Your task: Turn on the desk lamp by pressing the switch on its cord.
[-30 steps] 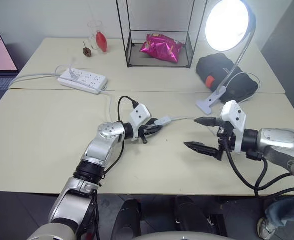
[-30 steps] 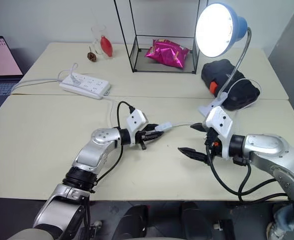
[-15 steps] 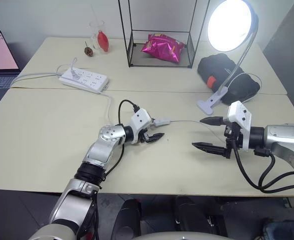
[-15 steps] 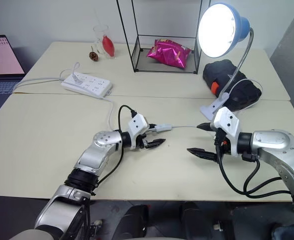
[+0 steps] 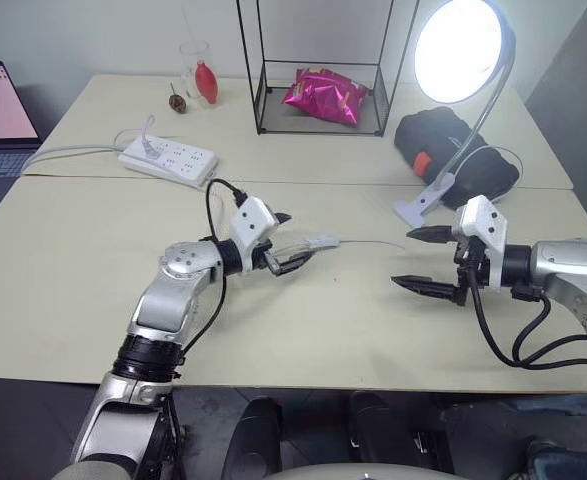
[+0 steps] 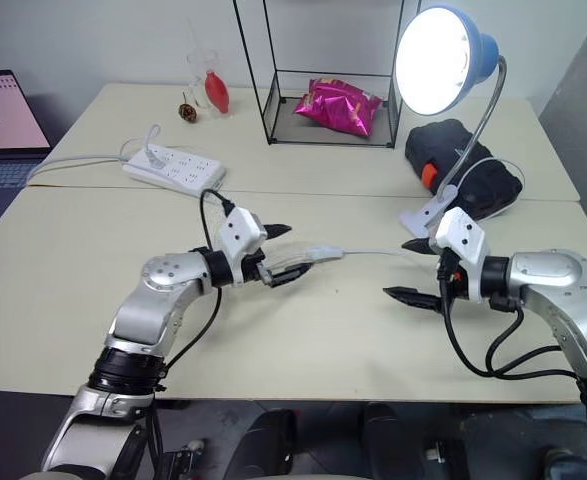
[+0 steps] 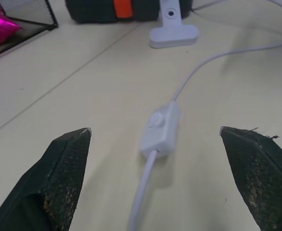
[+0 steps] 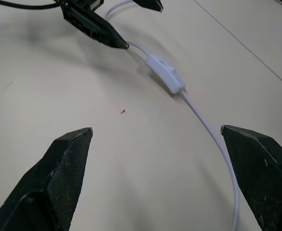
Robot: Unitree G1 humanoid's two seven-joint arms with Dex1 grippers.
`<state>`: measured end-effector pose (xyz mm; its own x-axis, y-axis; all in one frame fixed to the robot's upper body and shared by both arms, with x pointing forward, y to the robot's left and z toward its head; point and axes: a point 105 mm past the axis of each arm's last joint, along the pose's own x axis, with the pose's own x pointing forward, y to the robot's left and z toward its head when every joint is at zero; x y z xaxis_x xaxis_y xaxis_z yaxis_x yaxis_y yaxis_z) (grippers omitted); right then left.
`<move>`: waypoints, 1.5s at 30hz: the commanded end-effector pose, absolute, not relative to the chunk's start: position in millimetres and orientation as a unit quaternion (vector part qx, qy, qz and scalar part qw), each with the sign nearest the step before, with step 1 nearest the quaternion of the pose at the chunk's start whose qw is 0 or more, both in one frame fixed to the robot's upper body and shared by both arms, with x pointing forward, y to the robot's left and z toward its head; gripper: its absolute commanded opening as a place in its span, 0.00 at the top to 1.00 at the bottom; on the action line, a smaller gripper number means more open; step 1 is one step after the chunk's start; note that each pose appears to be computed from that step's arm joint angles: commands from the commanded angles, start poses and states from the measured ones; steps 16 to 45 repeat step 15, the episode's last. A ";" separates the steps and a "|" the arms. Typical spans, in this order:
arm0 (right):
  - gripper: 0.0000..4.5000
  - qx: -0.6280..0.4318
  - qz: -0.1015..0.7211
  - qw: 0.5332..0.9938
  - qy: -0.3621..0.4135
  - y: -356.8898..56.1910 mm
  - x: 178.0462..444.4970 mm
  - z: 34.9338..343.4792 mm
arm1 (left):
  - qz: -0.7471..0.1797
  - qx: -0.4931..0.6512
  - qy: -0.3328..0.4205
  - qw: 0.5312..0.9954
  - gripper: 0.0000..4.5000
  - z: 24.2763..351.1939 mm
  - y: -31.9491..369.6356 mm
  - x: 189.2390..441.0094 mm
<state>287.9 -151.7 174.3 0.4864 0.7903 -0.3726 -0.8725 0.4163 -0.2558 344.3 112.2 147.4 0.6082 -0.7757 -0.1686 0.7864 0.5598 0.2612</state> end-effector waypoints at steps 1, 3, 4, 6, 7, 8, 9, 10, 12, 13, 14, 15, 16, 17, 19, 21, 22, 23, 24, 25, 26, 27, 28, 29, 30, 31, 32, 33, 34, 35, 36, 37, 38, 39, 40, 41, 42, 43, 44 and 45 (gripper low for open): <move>0.00 -0.225 0.501 0.834 0.052 -153.2 291.8 192.4 | -0.415 0.143 -0.008 0.898 0.01 184.6 140.1 331.4; 0.00 -0.220 0.501 0.836 0.038 -155.3 293.1 197.5 | -0.400 0.151 -0.003 0.904 0.01 191.9 155.1 323.7; 0.00 -0.221 0.500 0.837 0.030 -156.7 293.9 200.2 | -0.396 0.163 0.003 0.904 0.01 193.4 162.3 318.8; 0.00 -0.220 0.499 0.838 0.022 -160.5 294.7 203.2 | -0.390 0.182 0.011 0.903 0.01 196.1 174.0 308.7; 0.00 -0.221 0.500 0.837 0.021 -162.2 294.6 203.8 | -0.389 0.186 0.015 0.902 0.01 197.3 178.4 304.6; 0.00 -0.221 0.506 0.834 0.016 -163.6 293.2 204.6 | -0.386 0.185 0.020 0.903 0.01 198.7 183.8 300.8; 0.00 -0.225 0.508 0.831 0.017 -166.1 292.5 203.8 | -0.383 0.187 0.024 0.904 0.01 199.4 188.3 297.8; 0.00 -0.228 0.509 0.830 0.019 -168.4 292.0 203.1 | -0.379 0.189 0.027 0.905 0.01 199.9 192.2 295.5; 0.00 -0.229 0.509 0.829 0.022 -172.1 292.6 203.0 | -0.371 0.186 0.029 0.909 0.01 200.9 198.0 292.4; 0.00 -0.230 0.509 0.829 0.022 -173.0 293.1 203.2 | -0.369 0.185 0.029 0.910 0.01 201.0 199.8 291.1; 0.00 -0.230 0.510 0.829 0.021 -173.4 293.6 203.2 | -0.368 0.184 0.029 0.911 0.01 200.9 200.7 290.0; 0.00 -0.231 0.511 0.828 0.022 -173.3 294.0 202.8 | -0.367 0.183 0.029 0.912 0.01 200.6 201.8 289.1; 0.00 -0.231 0.511 0.828 0.022 -173.3 294.0 202.8 | -0.367 0.183 0.029 0.912 0.01 200.6 201.8 289.1; 0.00 -0.231 0.511 0.828 0.022 -173.3 294.0 202.8 | -0.367 0.183 0.029 0.912 0.01 200.6 201.8 289.1; 0.00 -0.231 0.511 0.828 0.022 -173.3 294.0 202.8 | -0.367 0.183 0.029 0.912 0.01 200.6 201.8 289.1; 0.00 -0.231 0.511 0.828 0.022 -173.3 294.0 202.8 | -0.367 0.183 0.029 0.912 0.01 200.6 201.8 289.1; 0.00 -0.231 0.511 0.828 0.022 -173.3 294.0 202.8 | -0.367 0.183 0.029 0.912 0.01 200.6 201.8 289.1; 0.00 -0.231 0.511 0.828 0.022 -173.3 294.0 202.8 | -0.367 0.183 0.029 0.912 0.01 200.6 201.8 289.1; 0.00 -0.231 0.511 0.828 0.022 -173.3 294.0 202.8 | -0.367 0.183 0.029 0.912 0.01 200.6 201.8 289.1; 0.00 -0.231 0.511 0.828 0.022 -173.3 294.0 202.8 | -0.367 0.183 0.029 0.912 0.01 200.6 201.8 289.1; 0.00 -0.231 0.511 0.828 0.022 -173.3 294.0 202.8 | -0.367 0.183 0.029 0.912 0.01 200.6 201.8 289.1; 0.00 -0.231 0.511 0.828 0.022 -173.3 294.0 202.8 | -0.367 0.183 0.029 0.912 0.01 200.6 201.8 289.1; 0.00 -0.231 0.511 0.828 0.022 -173.3 294.0 202.8 | -0.367 0.183 0.029 0.912 0.01 200.6 201.8 289.1; 0.00 -0.231 0.511 0.828 0.022 -173.3 294.0 202.8 | -0.367 0.183 0.029 0.912 0.01 200.6 201.8 289.1; 0.00 -0.231 0.511 0.828 0.022 -173.3 294.0 202.8 | -0.367 0.183 0.029 0.912 0.01 200.6 201.8 289.1; 0.00 -0.231 0.511 0.828 0.022 -173.3 294.0 202.8 | -0.367 0.183 0.029 0.912 0.01 200.6 201.8 289.1; 0.00 -0.231 0.511 0.828 0.022 -173.3 294.0 202.8 | -0.367 0.183 0.029 0.912 0.01 200.6 201.8 289.1; 0.00 -0.231 0.511 0.828 0.022 -173.3 294.0 202.8 | -0.367 0.183 0.029 0.912 0.01 200.6 201.8 289.1; 0.00 -0.231 0.511 0.828 0.022 -173.3 294.0 202.8 | -0.367 0.183 0.029 0.912 0.01 200.6 201.8 289.1; 0.00 -0.231 0.511 0.828 0.022 -173.3 294.0 202.8 | -0.367 0.183 0.029 0.912 0.01 200.6 201.8 289.1; 0.00 -0.231 0.511 0.828 0.022 -173.3 294.0 202.8 | -0.367 0.183 0.029 0.912 0.01 200.6 201.8 289.1; 0.00 -0.231 0.511 0.828 0.022 -173.3 294.0 202.8 | -0.367 0.183 0.029 0.912 0.01 200.6 201.8 289.1; 0.00 -0.231 0.511 0.828 0.022 -173.3 294.0 202.8 | -0.367 0.183 0.029 0.912 0.01 200.6 201.8 289.1; 0.00 -0.231 0.511 0.828 0.022 -173.3 294.0 202.8 | -0.367 0.183 0.029 0.912 0.01 200.6 201.8 289.1; 0.00 -0.231 0.511 0.828 0.022 -173.3 294.0 202.8 | -0.367 0.183 0.029 0.912 0.01 200.6 201.8 289.1; 0.00 -0.231 0.511 0.828 0.022 -173.3 294.0 202.8 | -0.367 0.183 0.029 0.912 0.01 200.6 201.8 289.1; 0.00 -0.231 0.511 0.828 0.022 -173.3 294.0 202.8 | -0.367 0.183 0.029 0.912 0.01 200.6 201.8 289.1; 0.00 -0.231 0.511 0.828 0.022 -173.3 294.0 202.8 | -0.367 0.183 0.029 0.912 0.01 200.6 201.8 289.1; 0.00 -0.231 0.511 0.828 0.022 -173.3 294.0 202.8 | -0.367 0.183 0.029 0.912 0.01 200.6 201.8 289.1; 0.00 -0.231 0.511 0.828 0.022 -173.3 294.0 202.8 | -0.367 0.183 0.029 0.912 0.01 200.6 201.8 289.1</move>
